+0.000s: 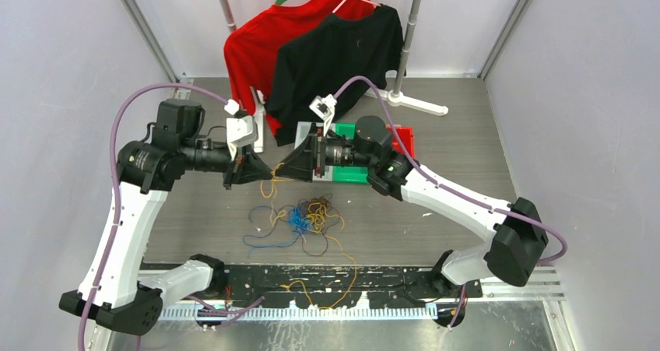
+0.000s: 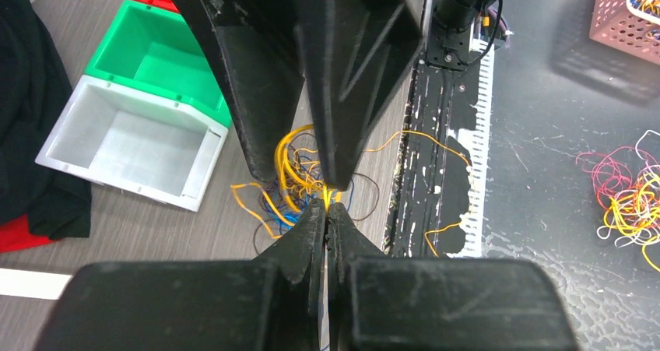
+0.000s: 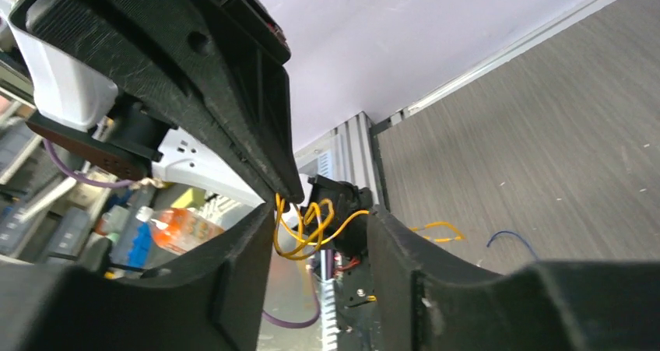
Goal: Untangle the cables
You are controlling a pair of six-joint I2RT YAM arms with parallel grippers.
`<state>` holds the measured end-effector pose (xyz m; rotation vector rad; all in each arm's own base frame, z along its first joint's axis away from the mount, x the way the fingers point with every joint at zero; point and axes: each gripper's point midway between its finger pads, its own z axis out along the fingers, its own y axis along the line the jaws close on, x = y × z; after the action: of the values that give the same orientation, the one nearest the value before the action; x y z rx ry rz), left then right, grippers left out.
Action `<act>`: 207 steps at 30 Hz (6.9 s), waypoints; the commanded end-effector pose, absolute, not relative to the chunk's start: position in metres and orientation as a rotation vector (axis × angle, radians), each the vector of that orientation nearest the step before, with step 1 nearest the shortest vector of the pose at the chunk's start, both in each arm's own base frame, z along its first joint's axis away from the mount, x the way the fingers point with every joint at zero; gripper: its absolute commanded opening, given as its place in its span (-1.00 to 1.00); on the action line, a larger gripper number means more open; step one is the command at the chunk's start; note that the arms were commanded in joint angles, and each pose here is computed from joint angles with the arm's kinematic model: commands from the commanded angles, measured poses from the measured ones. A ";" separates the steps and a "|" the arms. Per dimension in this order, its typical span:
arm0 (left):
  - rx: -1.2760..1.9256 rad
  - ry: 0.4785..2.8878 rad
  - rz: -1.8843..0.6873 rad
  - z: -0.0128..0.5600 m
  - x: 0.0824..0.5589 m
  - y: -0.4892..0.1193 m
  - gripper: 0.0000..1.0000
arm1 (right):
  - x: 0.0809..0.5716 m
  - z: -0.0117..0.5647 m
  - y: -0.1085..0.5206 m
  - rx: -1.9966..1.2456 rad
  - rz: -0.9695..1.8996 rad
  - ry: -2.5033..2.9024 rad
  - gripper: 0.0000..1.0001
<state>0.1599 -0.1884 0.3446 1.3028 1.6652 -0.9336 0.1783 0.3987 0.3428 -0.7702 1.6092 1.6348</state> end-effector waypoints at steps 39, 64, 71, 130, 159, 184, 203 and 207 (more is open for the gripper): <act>1.182 1.866 -0.624 0.309 0.194 -0.159 0.99 | 0.351 0.264 0.101 0.206 0.246 1.946 -0.98; 1.196 1.848 -0.604 0.305 0.194 -0.158 0.99 | 0.425 0.153 0.123 0.330 0.303 2.184 -0.98; 1.200 1.859 -0.600 0.302 0.194 -0.157 0.99 | 0.432 0.117 0.111 0.346 0.160 2.279 -0.98; 1.392 2.441 -0.397 0.032 0.234 -0.094 -0.84 | 0.248 0.231 0.240 -0.031 0.825 2.059 -0.57; 1.072 1.680 -0.351 0.399 0.227 -0.132 -1.00 | 0.207 0.318 0.436 -0.642 1.283 1.617 0.82; 0.552 0.985 0.019 0.648 0.225 -0.082 -1.00 | 0.195 0.200 0.490 -0.626 1.315 1.916 0.21; 0.107 0.472 0.498 0.803 0.143 0.014 -1.00 | 0.191 0.131 0.467 -0.582 1.218 2.075 0.26; 0.077 0.408 0.540 0.818 0.130 0.020 -1.00 | 0.191 0.123 0.462 -0.566 1.197 2.089 0.27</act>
<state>0.1797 -0.0055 0.7834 0.2071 0.5780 0.4420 0.1866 0.4613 0.1208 -0.6076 2.1153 1.1997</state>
